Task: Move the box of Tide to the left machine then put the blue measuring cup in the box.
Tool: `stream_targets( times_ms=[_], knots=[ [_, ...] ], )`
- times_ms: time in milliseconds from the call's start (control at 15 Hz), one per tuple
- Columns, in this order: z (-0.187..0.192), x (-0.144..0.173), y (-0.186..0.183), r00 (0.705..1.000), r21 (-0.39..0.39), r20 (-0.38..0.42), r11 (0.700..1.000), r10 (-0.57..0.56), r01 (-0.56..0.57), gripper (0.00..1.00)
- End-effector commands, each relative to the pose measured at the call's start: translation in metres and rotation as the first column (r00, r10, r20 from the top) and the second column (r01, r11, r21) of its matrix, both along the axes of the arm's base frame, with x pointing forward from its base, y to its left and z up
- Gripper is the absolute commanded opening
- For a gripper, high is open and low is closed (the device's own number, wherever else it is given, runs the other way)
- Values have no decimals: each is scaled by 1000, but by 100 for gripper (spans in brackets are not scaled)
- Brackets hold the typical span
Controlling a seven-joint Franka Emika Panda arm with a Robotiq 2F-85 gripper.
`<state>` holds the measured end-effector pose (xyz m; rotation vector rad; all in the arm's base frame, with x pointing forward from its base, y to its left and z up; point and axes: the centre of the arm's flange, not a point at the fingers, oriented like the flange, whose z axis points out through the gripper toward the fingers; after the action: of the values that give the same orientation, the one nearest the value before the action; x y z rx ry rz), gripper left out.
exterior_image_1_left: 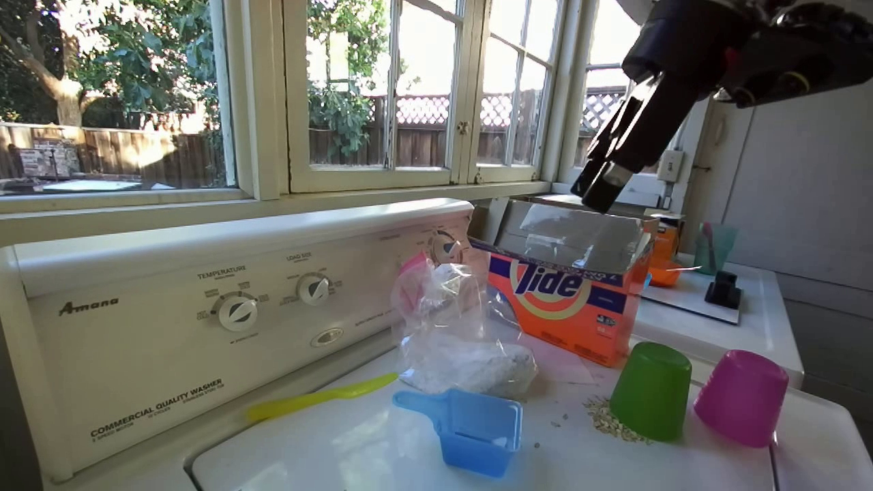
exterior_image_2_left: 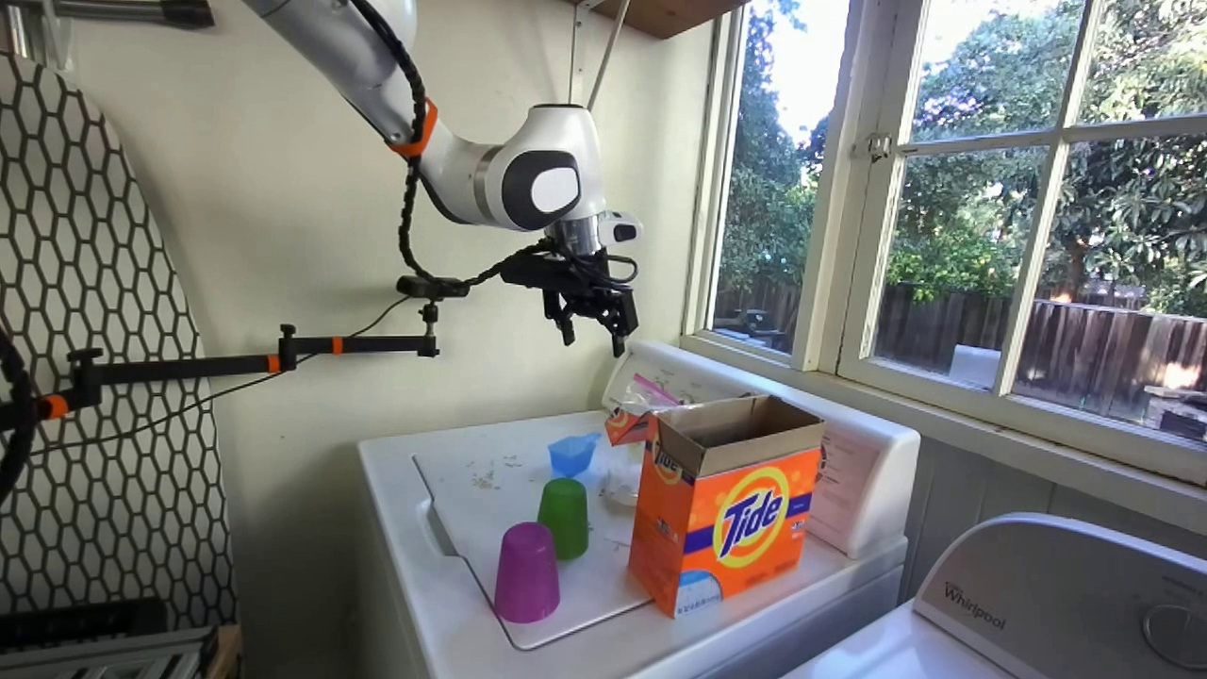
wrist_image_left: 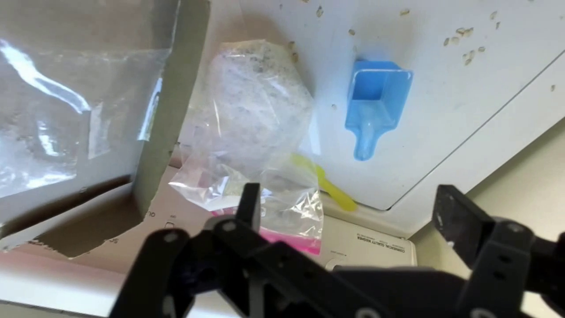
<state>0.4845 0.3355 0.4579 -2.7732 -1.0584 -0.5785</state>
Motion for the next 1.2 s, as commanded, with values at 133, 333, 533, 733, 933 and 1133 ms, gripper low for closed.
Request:
stream_targets(
  times_ms=[133,333,533,733,933,1133],
  knots=[
    [-4,3,5,1000,1,-6,1000,11,-11,100],
    [-11,4,18,999,8,-43,1000,21,-21,100],
    [-26,1,40,996,3,-87,1000,14,-14,100],
    [-42,-3,55,990,-7,-139,1000,18,-19,100],
    [-58,-4,68,980,-30,-198,999,25,-31,100],
    [-79,3,81,972,-38,-233,998,35,-45,100]
  ],
)
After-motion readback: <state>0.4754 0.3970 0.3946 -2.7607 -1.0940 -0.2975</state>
